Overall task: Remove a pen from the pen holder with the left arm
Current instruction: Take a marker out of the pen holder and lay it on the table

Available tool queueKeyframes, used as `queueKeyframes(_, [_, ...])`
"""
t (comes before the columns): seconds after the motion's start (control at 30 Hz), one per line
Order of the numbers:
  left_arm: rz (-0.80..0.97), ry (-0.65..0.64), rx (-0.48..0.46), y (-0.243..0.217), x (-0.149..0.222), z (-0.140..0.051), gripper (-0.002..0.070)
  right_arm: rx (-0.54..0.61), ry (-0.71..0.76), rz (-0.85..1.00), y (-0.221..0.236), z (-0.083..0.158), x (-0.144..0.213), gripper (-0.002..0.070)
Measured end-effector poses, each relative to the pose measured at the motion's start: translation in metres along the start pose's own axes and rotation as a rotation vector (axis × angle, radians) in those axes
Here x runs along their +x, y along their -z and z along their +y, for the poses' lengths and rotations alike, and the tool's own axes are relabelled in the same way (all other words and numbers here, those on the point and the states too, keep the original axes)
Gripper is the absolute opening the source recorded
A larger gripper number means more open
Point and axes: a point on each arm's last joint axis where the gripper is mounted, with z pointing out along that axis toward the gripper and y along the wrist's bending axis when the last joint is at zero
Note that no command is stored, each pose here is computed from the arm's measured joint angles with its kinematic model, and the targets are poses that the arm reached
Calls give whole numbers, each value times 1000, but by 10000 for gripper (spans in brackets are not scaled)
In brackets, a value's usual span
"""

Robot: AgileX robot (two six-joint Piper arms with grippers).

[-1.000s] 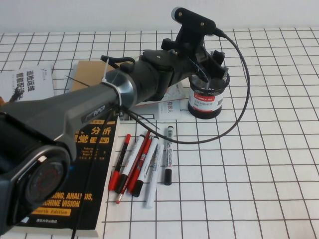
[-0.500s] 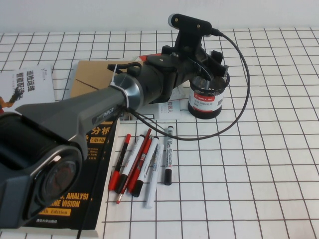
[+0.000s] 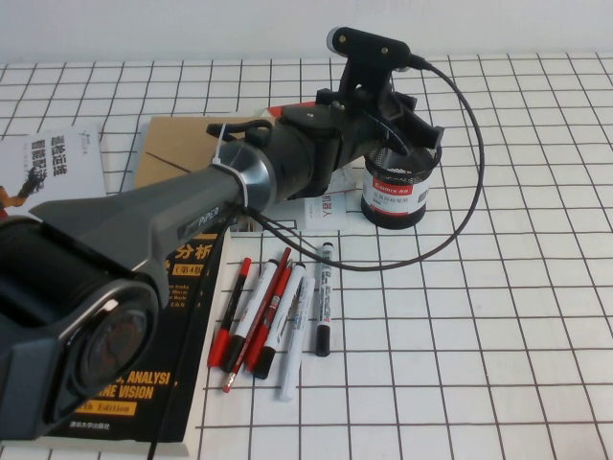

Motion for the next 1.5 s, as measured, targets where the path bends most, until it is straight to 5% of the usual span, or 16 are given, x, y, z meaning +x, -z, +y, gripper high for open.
queueKeyframes(0.27, [-22,-4,8,5,-10,-1,57,0,0,0,0,0,0,-16])
queueKeyframes(0.5, [-125,-8,10,36,-58,-2,57,0,0,0,0,0,0,-17])
queueKeyframes(0.9, [-355,-269,97,129,-149,-24,57,0,0,0,0,0,0,-17])
queueKeyframes(1.1, [-296,-341,81,150,-131,-33,57,0,0,0,0,0,0,-16])
queueKeyframes(1.5, [-108,-373,-86,163,-72,-13,57,0,0,0,0,0,0,-17])
